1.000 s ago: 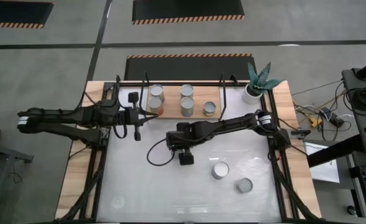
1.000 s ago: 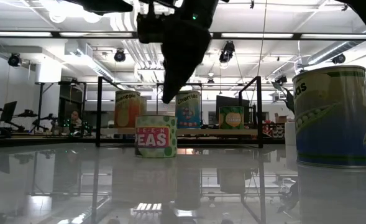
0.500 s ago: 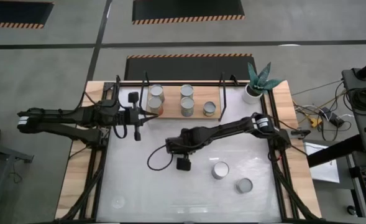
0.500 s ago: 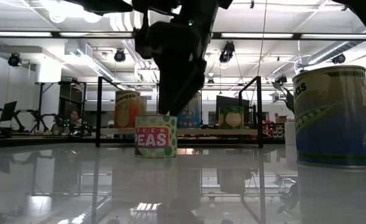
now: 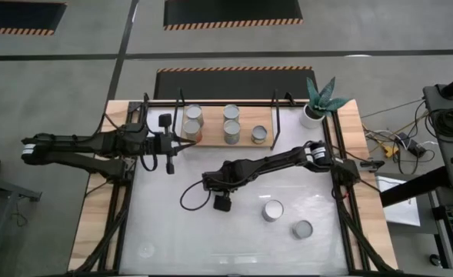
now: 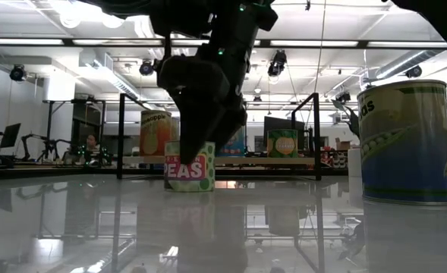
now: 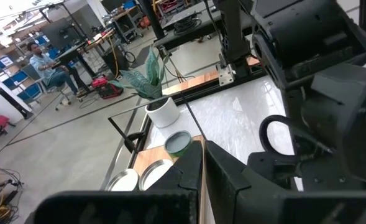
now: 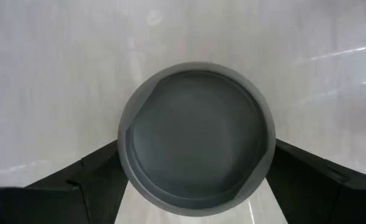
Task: Pick and place cans onto a shelf
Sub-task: Put the canned green peas on the shelf
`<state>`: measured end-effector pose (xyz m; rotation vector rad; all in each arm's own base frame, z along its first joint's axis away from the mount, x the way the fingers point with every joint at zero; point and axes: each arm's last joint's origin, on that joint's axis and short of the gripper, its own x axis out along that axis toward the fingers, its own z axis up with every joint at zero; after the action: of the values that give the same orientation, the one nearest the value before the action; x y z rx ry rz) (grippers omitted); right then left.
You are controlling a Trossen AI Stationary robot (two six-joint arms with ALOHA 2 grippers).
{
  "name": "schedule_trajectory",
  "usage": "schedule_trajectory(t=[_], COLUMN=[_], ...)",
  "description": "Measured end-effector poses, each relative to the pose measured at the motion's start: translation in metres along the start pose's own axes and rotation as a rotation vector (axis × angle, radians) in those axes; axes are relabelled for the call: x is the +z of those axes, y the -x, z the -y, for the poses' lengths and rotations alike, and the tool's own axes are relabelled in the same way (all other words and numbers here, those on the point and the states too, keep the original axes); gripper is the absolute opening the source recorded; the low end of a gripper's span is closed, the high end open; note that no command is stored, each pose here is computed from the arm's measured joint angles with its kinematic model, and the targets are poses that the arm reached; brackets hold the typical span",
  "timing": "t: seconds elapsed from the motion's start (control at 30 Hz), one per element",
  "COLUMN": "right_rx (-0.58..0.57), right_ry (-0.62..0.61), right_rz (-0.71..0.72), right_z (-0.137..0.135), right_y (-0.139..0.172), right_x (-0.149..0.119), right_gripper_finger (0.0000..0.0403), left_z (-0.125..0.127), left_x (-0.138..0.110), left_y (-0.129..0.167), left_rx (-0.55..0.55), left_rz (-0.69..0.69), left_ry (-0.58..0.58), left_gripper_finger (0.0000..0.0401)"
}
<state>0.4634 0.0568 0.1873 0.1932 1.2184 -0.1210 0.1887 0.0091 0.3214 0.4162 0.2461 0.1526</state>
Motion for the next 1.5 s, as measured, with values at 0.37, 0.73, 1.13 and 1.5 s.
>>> schedule_trajectory(t=[0.37, 0.73, 1.13, 1.5], right_rx=[-0.018, -0.024, -0.053, -0.093], right_ry=[0.036, 0.124, 0.42, 0.205], right_rz=[0.007, 0.0, -0.116, 0.085], right_z=[0.001, 0.003, 0.039, 0.098], right_y=[0.001, 0.006, 0.102, 0.167], right_x=[0.001, 0.0, -0.007, -0.015], right_gripper_finger=[0.0312, 0.0275, 0.0296, 0.0278], left_z=[0.0, 0.0, 0.0, 0.0], left_x=[0.0, 0.0, 0.0, 0.001], left_y=[0.0, 0.0, 0.0, 0.0], left_rx=[0.0, -0.001, 0.0, 0.002], left_rz=[0.0, 0.0, 0.003, 0.006], left_ry=[0.0, 0.0, 0.004, 0.005], left_gripper_finger=[0.0, 0.0, 0.0, 0.0])
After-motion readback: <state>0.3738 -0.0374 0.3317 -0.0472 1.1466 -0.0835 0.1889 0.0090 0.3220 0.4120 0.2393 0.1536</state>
